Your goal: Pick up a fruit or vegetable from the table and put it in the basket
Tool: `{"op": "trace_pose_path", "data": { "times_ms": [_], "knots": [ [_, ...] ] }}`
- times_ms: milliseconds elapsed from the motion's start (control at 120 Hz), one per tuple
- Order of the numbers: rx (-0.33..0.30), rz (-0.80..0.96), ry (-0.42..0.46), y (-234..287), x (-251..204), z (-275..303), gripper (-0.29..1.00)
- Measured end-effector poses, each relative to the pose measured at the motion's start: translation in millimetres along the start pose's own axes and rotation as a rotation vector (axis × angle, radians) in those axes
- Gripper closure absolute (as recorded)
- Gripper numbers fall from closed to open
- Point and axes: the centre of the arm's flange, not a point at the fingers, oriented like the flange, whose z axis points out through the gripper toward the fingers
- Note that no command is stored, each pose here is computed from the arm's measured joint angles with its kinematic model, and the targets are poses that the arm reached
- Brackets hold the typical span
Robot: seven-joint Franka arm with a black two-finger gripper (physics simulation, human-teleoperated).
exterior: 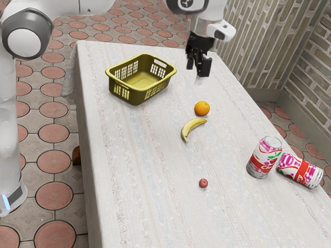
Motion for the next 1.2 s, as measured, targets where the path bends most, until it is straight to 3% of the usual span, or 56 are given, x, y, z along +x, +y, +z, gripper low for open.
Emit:
{"op": "trace_pose_path", "data": {
  "times_ms": [367,500,550,667,733,1200],
  "knots": [
    [-0.012,-0.013,-0.006,0.9,-0.2,-1.4,0.0],
    [-0.046,-0.091,0.053,7.4,22.3,-17.7,0.0],
    [-0.045,-0.167,0.055,-12.0,37.2,-8.2,0.0],
    [-0.017,-0.432,0.061,-112.7,46.5,6.3,0.0],
    [-0.013,-0.52,0.06,-138.8,52.7,16.0,0.0],
    [-0.025,-0.686,0.015,-139.6,134.6,150.7,0.0]
  ]
}}
